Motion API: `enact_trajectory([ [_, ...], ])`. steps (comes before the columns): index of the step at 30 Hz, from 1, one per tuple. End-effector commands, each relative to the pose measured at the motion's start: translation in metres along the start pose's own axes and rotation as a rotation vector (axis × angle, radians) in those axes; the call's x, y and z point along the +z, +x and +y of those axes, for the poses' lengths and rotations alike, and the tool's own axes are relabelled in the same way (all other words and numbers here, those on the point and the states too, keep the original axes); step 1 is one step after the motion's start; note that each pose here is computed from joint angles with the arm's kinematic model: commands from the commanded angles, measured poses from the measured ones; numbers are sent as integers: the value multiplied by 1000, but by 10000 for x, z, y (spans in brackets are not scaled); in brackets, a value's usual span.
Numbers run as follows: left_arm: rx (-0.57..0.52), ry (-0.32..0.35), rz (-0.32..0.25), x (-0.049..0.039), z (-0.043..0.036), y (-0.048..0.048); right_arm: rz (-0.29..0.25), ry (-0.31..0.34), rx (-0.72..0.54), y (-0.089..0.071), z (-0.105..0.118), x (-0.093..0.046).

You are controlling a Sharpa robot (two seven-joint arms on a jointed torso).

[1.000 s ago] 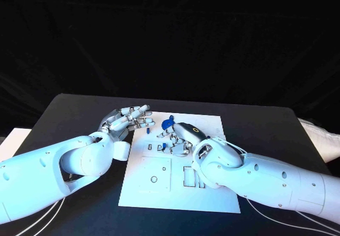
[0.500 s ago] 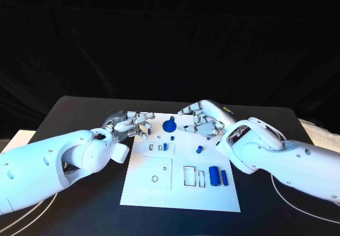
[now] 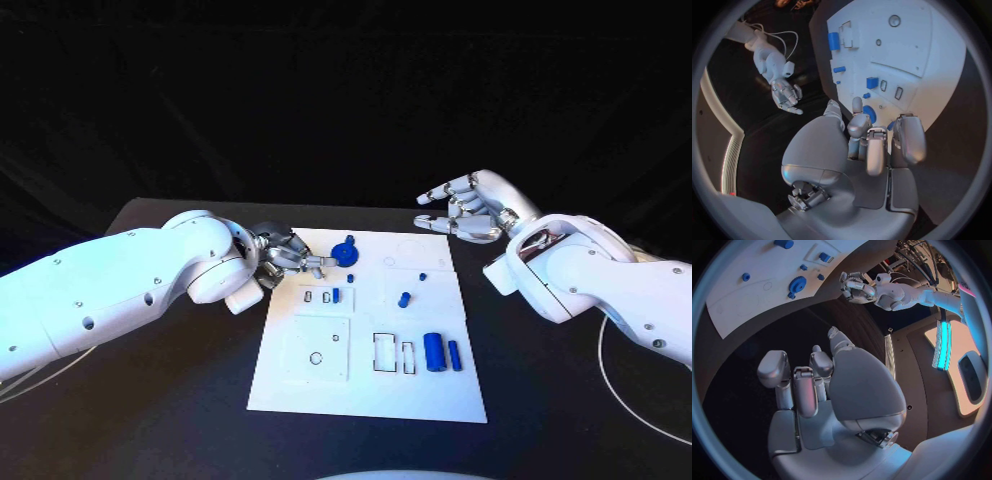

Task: Assemble the parts on the task board

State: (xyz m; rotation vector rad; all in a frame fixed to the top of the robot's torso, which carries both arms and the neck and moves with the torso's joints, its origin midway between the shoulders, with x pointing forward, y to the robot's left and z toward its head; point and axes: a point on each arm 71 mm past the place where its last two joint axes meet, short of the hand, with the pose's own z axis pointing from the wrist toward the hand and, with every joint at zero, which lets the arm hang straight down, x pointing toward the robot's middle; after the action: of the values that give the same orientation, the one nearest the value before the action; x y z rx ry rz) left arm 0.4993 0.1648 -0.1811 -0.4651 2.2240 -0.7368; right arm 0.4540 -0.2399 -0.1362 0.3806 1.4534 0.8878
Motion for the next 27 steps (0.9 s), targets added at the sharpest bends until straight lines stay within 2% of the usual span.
enact_trajectory([
  [1, 229, -149, 24, 64, 35, 5, -7, 17, 54, -18, -34, 10],
  [7, 294, -181, 32, 211, -71, 28, -7, 30, 55, -16, -67, 32],
  [15, 342, -199, 59, 357, -197, 104, -1, 43, 55, -3, -94, 51],
  [21, 361, -210, 80, 433, -243, 161, 6, 48, 55, 11, -100, 61],
  [27, 373, -214, 95, 471, -272, 193, 12, 50, 57, 30, -101, 70],
])
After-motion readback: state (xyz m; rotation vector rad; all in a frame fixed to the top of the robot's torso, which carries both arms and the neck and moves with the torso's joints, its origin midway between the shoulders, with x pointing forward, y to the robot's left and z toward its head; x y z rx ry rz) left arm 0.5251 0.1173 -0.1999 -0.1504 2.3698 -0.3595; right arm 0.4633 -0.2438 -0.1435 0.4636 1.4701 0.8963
